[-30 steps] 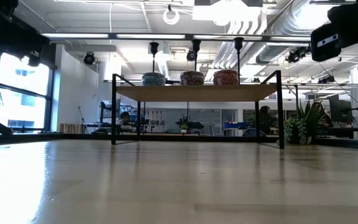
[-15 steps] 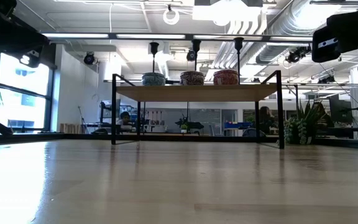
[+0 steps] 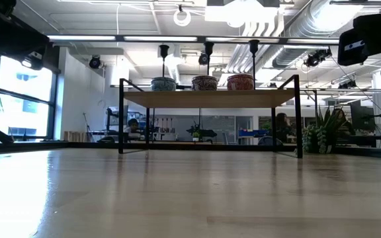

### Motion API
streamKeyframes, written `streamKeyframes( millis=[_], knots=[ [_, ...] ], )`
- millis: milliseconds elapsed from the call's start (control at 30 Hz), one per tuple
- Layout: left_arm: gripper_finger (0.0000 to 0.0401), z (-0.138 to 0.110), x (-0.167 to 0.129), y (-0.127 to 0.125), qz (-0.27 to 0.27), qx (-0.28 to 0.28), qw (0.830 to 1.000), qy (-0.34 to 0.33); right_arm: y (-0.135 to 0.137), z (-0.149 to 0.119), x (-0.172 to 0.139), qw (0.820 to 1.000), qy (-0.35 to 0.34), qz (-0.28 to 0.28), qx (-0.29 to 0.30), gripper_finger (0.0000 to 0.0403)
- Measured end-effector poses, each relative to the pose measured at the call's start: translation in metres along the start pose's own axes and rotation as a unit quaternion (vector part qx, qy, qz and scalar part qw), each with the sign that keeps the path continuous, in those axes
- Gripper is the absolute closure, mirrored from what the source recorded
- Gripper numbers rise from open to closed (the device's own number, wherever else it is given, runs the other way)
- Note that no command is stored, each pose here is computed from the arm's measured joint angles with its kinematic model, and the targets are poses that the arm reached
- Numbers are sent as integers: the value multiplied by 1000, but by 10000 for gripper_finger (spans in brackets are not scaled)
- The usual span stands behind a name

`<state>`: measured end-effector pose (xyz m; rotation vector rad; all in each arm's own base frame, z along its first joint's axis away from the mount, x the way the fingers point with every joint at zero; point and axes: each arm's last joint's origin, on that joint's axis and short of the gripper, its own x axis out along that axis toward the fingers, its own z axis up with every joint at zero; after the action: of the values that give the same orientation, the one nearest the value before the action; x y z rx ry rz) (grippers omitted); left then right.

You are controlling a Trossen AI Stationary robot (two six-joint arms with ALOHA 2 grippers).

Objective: Pick & Place candle stick holders
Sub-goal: Return to Home Position

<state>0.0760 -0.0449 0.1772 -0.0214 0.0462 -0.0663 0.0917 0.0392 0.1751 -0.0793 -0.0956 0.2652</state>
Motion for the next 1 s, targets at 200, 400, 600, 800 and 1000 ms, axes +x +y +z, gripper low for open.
streamKeyframes(
  millis=[200, 400, 600, 800, 1000],
  knots=[
    [401, 1, 0, -1, -10, -1, 1000, -4, -1, -2, -3, 1000, 6, -9, -13, 403],
    [401, 2, 0, 0, 5, 6, 1000, -12, -2, -2, -3, 999, 11, -27, -17, 403],
    [401, 2, 1, -1, 8, 31, 999, -36, -2, -2, -3, 999, 12, -27, -24, 403],
    [401, -5, 4, -2, -2, 18, 999, -47, -2, -3, -3, 999, 13, -28, -27, 403],
    [401, -4, 9, 6, 6, 17, 998, -53, -2, -3, -3, 999, 13, -28, -27, 403]
  ],
)
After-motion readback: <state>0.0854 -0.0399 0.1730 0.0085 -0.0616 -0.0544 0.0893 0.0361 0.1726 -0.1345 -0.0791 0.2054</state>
